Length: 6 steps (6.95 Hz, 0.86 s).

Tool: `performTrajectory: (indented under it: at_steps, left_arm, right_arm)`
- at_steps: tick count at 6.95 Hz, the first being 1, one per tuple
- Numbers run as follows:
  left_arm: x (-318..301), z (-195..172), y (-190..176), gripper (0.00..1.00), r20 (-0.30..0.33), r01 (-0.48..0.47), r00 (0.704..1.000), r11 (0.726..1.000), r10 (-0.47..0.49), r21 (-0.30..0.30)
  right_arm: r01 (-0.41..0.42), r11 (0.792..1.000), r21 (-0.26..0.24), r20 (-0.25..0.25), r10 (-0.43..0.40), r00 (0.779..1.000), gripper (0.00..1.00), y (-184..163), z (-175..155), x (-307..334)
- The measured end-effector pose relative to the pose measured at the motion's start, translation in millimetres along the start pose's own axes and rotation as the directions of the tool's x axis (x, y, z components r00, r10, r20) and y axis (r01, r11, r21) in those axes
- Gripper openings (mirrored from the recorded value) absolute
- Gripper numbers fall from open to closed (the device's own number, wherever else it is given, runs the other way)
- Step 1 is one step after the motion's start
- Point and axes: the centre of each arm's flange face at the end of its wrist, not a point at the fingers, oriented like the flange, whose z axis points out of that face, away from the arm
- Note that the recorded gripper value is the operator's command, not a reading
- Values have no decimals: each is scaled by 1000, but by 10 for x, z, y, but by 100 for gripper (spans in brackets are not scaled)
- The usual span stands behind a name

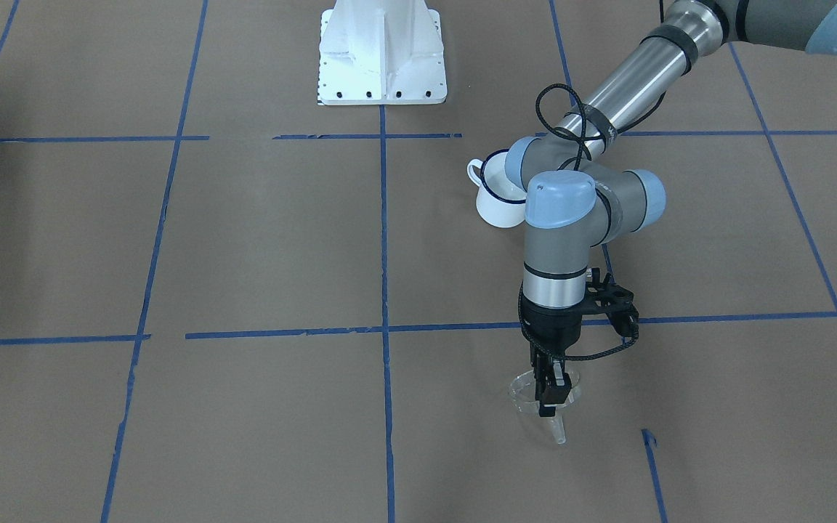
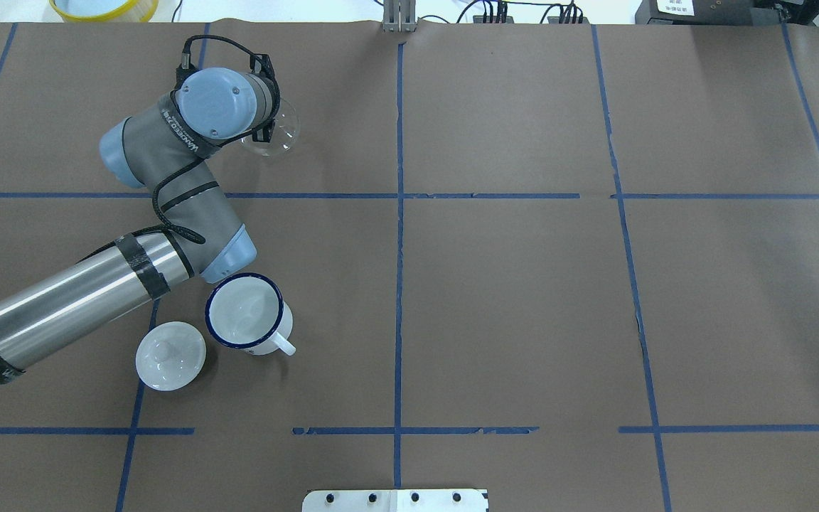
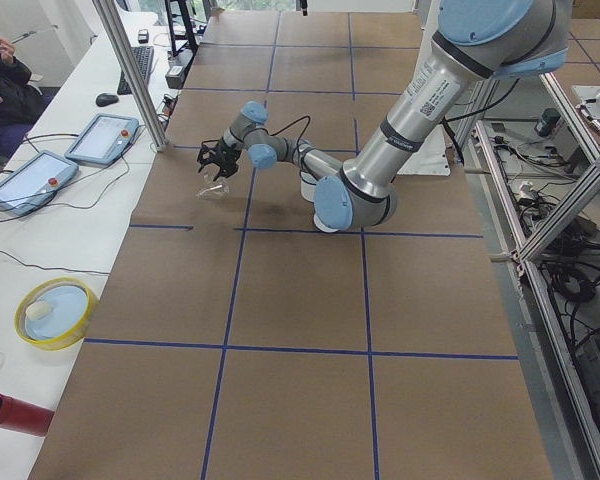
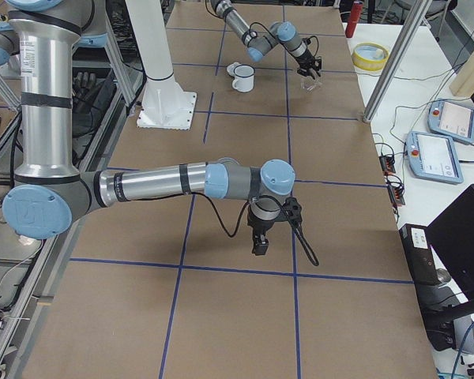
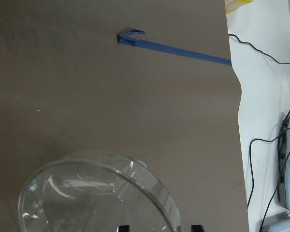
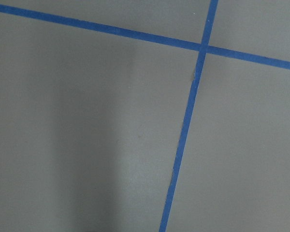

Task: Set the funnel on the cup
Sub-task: 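Move the left gripper to the clear glass cup and grasp it, then lift the glass cup and carry it toward the white mug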

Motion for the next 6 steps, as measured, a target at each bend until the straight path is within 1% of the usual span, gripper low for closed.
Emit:
performTrajectory:
  at_steps: [2, 3, 4, 5, 6]
  left_arm:
    - [170, -282, 90, 0, -41, -19, 999, 999, 17, -50]
    - [349, -529, 137, 0, -76, -24, 997, 996, 17, -86]
    - [511, -844, 153, 0, -105, -59, 993, 990, 46, -129]
    - [564, -1222, 157, 0, -103, -144, 987, 973, 127, -178]
    - [559, -1676, 180, 0, -76, -244, 970, 942, 232, -229]
  right_arm:
    - [0, 1000, 0, 0, 0, 1000, 100, 0, 0, 0]
    - [0, 1000, 0, 0, 0, 1000, 100, 0, 0, 0]
    - [0, 1000, 0, 0, 0, 1000, 100, 0, 0, 0]
    - [0, 1000, 0, 0, 0, 1000, 100, 0, 0, 0]
    - [0, 1000, 0, 0, 0, 1000, 100, 0, 1, 1]
